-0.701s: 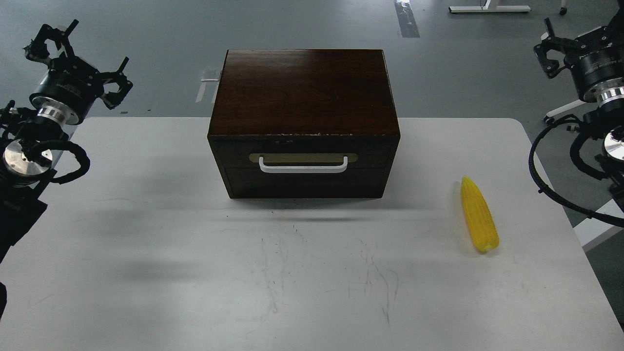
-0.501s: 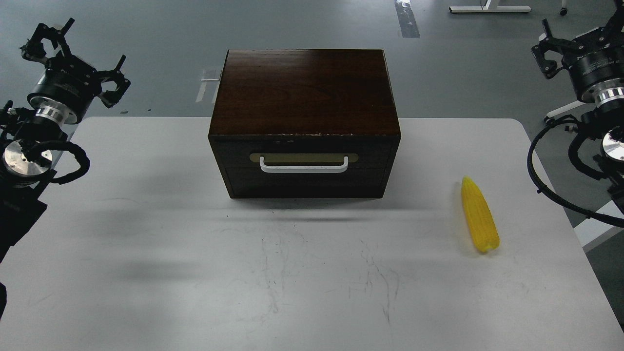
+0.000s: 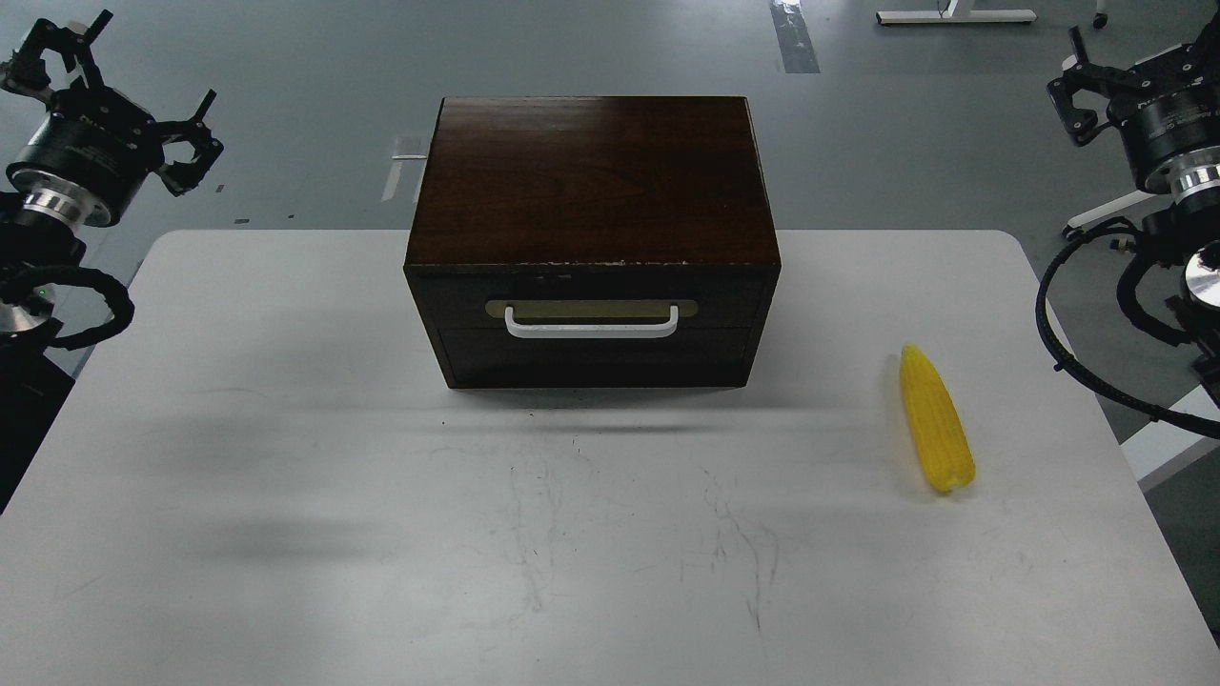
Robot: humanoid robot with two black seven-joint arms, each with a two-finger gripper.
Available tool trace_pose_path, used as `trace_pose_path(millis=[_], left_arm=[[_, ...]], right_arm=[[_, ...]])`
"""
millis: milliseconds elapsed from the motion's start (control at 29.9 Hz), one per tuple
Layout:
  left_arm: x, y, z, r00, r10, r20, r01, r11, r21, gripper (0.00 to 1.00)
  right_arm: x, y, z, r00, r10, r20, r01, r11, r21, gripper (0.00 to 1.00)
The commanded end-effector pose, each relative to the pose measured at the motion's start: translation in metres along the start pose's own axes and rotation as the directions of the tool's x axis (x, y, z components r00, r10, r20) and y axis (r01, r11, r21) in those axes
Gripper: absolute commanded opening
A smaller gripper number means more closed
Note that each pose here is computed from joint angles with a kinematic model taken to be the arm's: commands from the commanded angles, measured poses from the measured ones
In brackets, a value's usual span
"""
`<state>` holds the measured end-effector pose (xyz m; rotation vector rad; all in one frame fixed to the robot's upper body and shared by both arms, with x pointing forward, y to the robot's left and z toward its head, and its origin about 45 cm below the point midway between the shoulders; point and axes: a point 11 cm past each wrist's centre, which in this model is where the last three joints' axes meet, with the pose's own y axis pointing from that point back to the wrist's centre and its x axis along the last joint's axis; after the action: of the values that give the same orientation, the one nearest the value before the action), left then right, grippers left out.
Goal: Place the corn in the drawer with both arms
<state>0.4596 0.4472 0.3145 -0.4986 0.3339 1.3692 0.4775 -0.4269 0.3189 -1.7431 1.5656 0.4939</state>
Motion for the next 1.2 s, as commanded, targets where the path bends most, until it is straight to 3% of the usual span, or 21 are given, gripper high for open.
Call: trace_pose_path(millis=[0,100,234,334,501,568,635,701,802,1035,1169], left_arm=[[-0.018,0.002,0.022,0.987,-0.084,0.138,0.072,0.993,0.089,0.91],[-0.043,0.005,0.039,0.941,-0.189,0.282,0.152,0.977,0.147,0.89],[-0.112,0.002,0.068,0.772,-0.387,0.504,0.321,0.922,0.216,0.85],[-0.144,-0.003,0.075,0.667,-0.454,0.590,0.382,0.889,0.252,0.85],[-0.246,0.002,0.067,0.271,-0.588,0.763,0.542,0.748,0.383,0.83],[-0.261,0.004,0.061,0.210,-0.600,0.772,0.564,0.719,0.406,0.82],[-0.270,0.007,0.044,0.090,-0.606,0.790,0.550,0.692,0.468,0.81],[-0.280,0.007,0.018,-0.160,-0.571,0.805,0.487,0.664,0.568,0.81],[-0.294,0.006,-0.019,-0.347,-0.540,0.767,0.462,0.613,0.641,0.81],[-0.306,0.021,-0.064,-0.613,-0.492,0.618,0.370,0.511,0.775,0.77],[-0.312,0.046,-0.106,-0.777,-0.458,0.431,0.265,0.384,0.885,0.77]], right_arm=[[-0.001,0.000,0.001,1.000,-0.001,0.003,0.001,1.000,0.003,1.00],[-0.001,-0.001,0.000,1.000,-0.002,0.005,0.002,1.000,0.007,1.00],[-0.001,-0.001,-0.005,1.000,-0.001,0.004,0.001,1.000,0.018,1.00],[-0.001,-0.001,-0.008,1.000,-0.002,0.003,0.002,1.000,0.025,1.00],[-0.002,-0.003,-0.030,1.000,-0.003,-0.018,0.004,0.998,0.059,1.00],[0.000,-0.002,-0.037,1.000,0.000,-0.028,0.002,0.998,0.067,1.00],[0.002,-0.001,-0.046,0.999,0.005,-0.041,-0.001,0.997,0.078,1.00],[0.004,0.002,-0.060,0.998,0.012,-0.062,-0.006,0.995,0.095,1.00],[0.007,0.004,-0.071,0.997,0.019,-0.078,-0.011,0.994,0.107,1.00],[0.009,0.006,-0.084,0.995,0.030,-0.097,-0.017,0.992,0.124,1.00],[0.009,0.006,-0.083,0.995,0.029,-0.096,-0.017,0.992,0.123,1.00]])
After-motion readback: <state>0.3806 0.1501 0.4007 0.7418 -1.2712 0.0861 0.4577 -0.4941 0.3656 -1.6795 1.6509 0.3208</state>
